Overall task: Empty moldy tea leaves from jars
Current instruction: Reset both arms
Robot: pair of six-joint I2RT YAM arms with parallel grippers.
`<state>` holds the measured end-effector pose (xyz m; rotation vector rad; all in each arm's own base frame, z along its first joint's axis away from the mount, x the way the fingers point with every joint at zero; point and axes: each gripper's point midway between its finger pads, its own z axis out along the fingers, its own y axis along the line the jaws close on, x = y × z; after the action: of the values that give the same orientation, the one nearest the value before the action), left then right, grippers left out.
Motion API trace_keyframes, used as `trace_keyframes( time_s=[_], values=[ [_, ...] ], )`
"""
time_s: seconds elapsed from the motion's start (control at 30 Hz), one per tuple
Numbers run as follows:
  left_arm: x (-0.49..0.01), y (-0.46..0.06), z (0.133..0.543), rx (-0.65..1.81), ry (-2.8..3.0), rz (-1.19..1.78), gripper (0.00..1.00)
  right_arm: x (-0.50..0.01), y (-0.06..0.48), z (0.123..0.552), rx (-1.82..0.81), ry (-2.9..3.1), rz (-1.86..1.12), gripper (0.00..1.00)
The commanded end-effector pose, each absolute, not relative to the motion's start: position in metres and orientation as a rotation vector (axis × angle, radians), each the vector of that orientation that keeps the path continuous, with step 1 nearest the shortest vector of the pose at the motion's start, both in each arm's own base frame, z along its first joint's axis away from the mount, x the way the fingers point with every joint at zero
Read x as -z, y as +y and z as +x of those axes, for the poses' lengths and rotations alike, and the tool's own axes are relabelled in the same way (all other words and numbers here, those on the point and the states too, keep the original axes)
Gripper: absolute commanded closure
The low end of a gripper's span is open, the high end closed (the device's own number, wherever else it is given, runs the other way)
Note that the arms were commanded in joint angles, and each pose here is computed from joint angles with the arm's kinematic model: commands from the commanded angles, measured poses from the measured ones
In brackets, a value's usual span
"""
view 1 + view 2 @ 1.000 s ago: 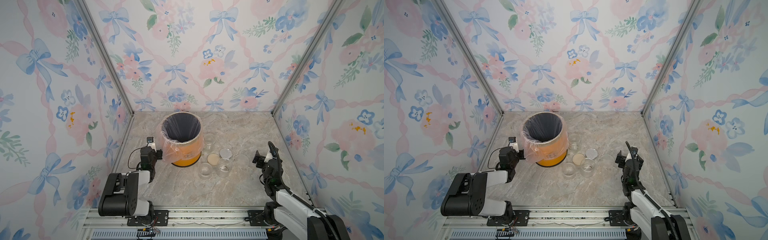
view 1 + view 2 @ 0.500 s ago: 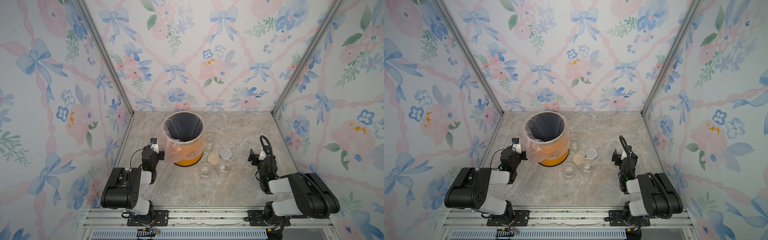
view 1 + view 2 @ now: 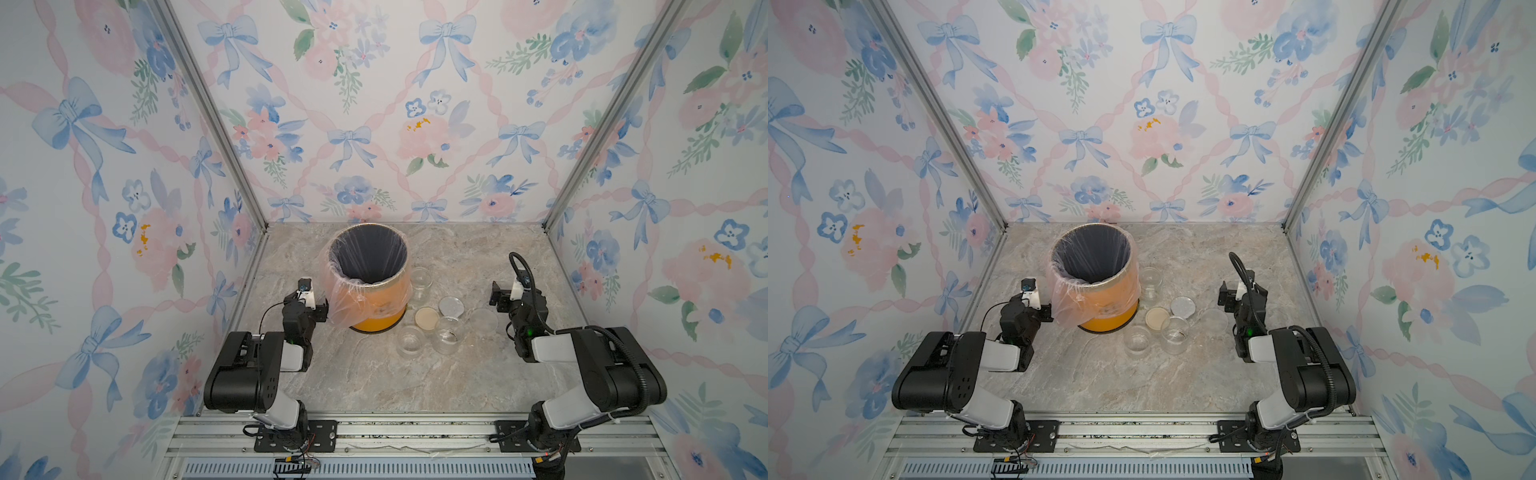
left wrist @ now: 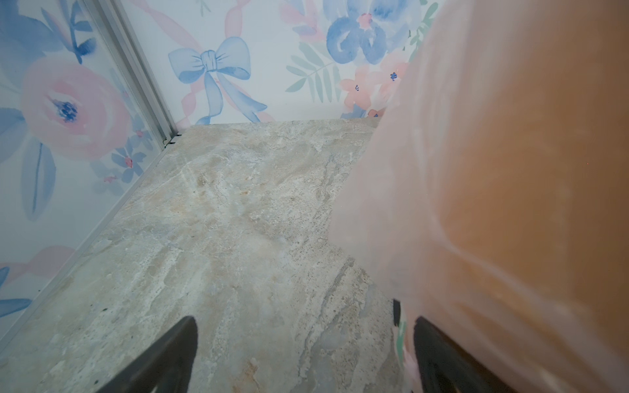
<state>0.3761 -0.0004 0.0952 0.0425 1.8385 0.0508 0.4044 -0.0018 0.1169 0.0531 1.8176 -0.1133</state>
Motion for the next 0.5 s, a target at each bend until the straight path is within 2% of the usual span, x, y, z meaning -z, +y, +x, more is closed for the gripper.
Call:
trace_keyframes(
  time_s=[0.0, 0.47],
  values=[
    [-0.1019, -0.0016, 0.3806, -0.029, 1.813, 0.033, 0.02, -0.0960, -0.0039, 0.3987, 0.089, 1.917, 0.049, 0.03],
    [-0.1024, -0.0025, 0.3810, -0.064, 1.811, 0.031, 0.02, -0.0967, -0.0018, 0.3978, 0.119, 1.916, 0.042, 0.04]
  ],
)
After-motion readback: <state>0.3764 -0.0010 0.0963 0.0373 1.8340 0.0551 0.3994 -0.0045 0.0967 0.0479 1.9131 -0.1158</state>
